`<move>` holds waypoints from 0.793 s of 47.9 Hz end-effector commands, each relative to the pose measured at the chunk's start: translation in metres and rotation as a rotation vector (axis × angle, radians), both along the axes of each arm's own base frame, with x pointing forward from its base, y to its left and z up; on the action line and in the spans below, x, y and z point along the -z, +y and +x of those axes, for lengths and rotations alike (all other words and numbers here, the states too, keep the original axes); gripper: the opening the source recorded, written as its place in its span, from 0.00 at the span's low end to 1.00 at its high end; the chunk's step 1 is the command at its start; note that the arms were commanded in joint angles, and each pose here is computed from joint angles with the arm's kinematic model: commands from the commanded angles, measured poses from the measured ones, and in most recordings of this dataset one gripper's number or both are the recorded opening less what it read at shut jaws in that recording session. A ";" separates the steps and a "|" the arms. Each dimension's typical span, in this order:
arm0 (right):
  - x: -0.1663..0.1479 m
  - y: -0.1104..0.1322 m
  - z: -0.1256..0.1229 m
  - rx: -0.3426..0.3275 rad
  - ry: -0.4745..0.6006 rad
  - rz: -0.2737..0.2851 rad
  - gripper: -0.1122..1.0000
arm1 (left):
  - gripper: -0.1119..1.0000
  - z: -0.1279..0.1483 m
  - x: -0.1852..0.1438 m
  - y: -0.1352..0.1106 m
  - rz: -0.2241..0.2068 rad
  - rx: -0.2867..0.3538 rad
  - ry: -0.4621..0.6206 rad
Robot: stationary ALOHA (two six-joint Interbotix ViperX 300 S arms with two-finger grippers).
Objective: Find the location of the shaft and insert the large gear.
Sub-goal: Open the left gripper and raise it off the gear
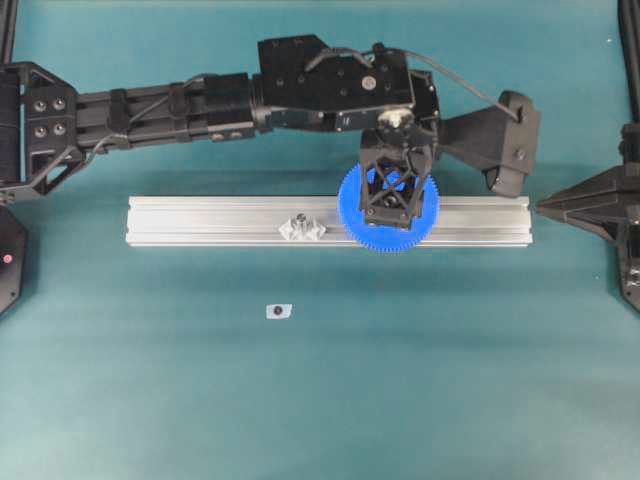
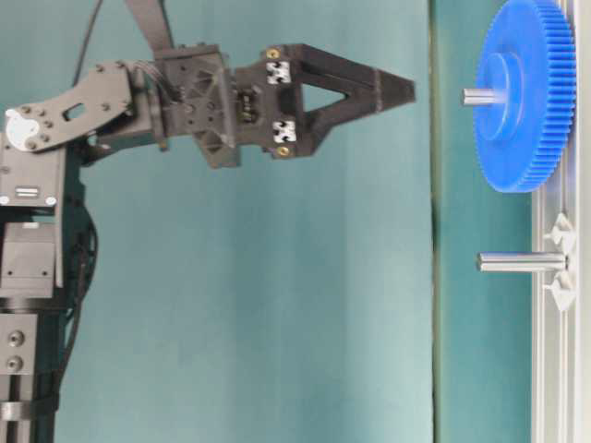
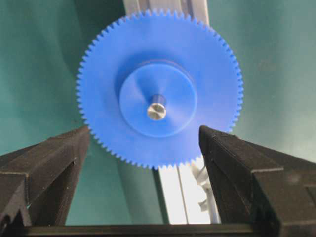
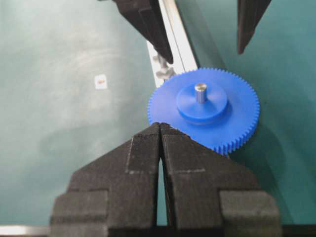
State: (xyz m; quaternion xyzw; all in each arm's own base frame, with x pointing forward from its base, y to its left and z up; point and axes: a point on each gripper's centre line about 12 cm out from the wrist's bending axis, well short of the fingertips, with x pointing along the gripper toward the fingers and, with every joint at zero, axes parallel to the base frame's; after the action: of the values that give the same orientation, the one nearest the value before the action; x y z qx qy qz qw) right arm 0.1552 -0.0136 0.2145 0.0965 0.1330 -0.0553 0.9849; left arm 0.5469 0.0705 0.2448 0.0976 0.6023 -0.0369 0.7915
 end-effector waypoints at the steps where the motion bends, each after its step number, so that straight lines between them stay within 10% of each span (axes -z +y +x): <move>1: -0.005 -0.001 0.002 0.005 -0.011 0.006 0.10 | 0.88 -0.001 -0.027 -0.002 0.008 0.001 -0.056; 38: -0.006 -0.001 0.002 0.006 -0.016 0.007 0.10 | 0.88 -0.004 -0.055 -0.008 -0.012 -0.058 -0.088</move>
State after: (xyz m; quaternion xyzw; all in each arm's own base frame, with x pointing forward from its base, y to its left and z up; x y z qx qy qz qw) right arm 0.1552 -0.0136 0.2145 0.0965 0.1330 -0.0553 0.9849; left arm 0.5469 0.0671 0.2720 0.0714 0.5945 -0.0154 0.8007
